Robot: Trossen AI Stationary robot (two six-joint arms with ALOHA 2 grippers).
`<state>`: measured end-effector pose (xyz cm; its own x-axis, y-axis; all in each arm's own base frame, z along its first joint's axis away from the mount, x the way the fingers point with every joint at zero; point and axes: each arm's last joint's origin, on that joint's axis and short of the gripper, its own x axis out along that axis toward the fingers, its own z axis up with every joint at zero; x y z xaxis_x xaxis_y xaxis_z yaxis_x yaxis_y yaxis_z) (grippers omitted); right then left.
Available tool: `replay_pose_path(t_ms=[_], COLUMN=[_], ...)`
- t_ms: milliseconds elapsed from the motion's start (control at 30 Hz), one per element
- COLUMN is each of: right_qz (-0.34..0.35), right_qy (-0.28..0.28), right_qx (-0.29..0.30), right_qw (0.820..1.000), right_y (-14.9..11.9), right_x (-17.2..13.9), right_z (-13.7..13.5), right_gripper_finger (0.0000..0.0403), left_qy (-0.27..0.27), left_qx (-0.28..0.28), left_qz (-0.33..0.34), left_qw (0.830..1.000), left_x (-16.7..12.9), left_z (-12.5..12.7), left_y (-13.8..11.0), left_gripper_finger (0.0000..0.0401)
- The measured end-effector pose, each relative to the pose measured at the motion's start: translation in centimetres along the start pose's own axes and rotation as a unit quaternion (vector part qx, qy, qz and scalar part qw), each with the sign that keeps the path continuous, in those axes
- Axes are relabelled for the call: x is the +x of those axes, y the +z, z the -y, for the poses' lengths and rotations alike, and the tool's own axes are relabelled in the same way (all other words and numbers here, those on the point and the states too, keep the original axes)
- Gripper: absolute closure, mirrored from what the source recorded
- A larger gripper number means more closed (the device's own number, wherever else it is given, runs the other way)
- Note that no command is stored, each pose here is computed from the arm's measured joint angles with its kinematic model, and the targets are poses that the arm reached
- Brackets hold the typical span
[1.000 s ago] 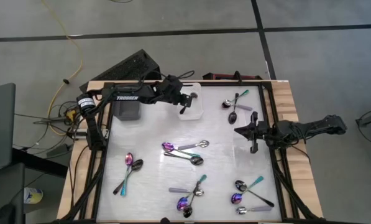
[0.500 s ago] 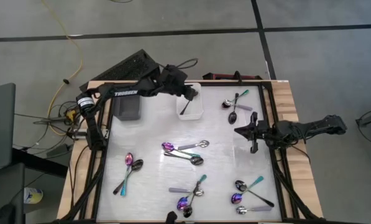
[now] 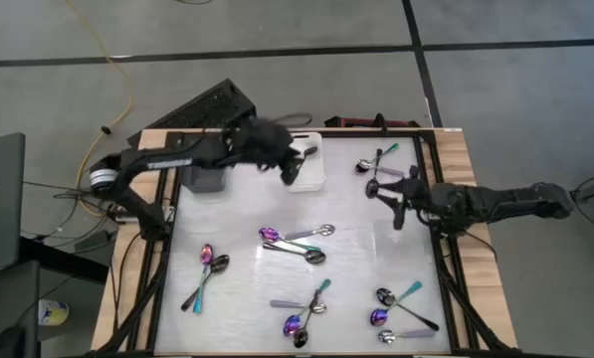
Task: Sort silverware by color (type)
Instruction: Put the violet spoon into the transparent bin
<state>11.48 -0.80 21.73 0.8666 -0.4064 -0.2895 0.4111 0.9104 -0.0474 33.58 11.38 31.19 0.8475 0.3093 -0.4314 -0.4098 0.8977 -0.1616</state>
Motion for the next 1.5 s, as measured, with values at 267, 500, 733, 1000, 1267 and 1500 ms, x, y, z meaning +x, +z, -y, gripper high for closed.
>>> replay_pose_path(t_ms=[267, 500, 733, 1000, 1267, 1500], right_qz=[-0.200, -0.366, -0.449, -0.531, -0.547, -0.564], right_qy=[-0.149, -0.194, -0.125, -0.054, -0.066, -0.051], right_qx=[0.023, 0.037, 0.045, -0.032, -0.065, -0.064], right_qw=[0.968, 0.910, 0.883, 0.845, 0.832, 0.822], right_y=[2.3, 3.3, 1.8, -1.6, -2.4, -3.6], right_x=[4.1, 7.1, 9.5, 12.2, 14.2, 15.1], right_z=[3.0, 8.0, 12.0, 13.0, 14.0, 14.3], right_gripper_finger=[0.0201, 0.0195, 0.0194, 0.0191, 0.0195, 0.0205], left_qy=[-0.070, -0.093, -0.184, -0.213, -0.225, -0.242], left_qx=[0.047, 0.062, 0.083, 0.082, 0.068, 0.060], left_qz=[0.139, 0.190, 0.171, 0.166, 0.161, 0.155], left_qw=[0.987, 0.975, 0.964, 0.959, 0.959, 0.956], left_x=[-1.8, -2.3, -2.3, -2.2, -2.3, -2.3], left_z=[2.6, 1.2, 0.3, -1.0, -2.4, -2.5], left_y=[-7.9, -11.2, -11.3, -11.1, -10.8, -10.8], left_gripper_finger=[0.0285, 0.0285, 0.0285, 0.0285, 0.0285, 0.0285])
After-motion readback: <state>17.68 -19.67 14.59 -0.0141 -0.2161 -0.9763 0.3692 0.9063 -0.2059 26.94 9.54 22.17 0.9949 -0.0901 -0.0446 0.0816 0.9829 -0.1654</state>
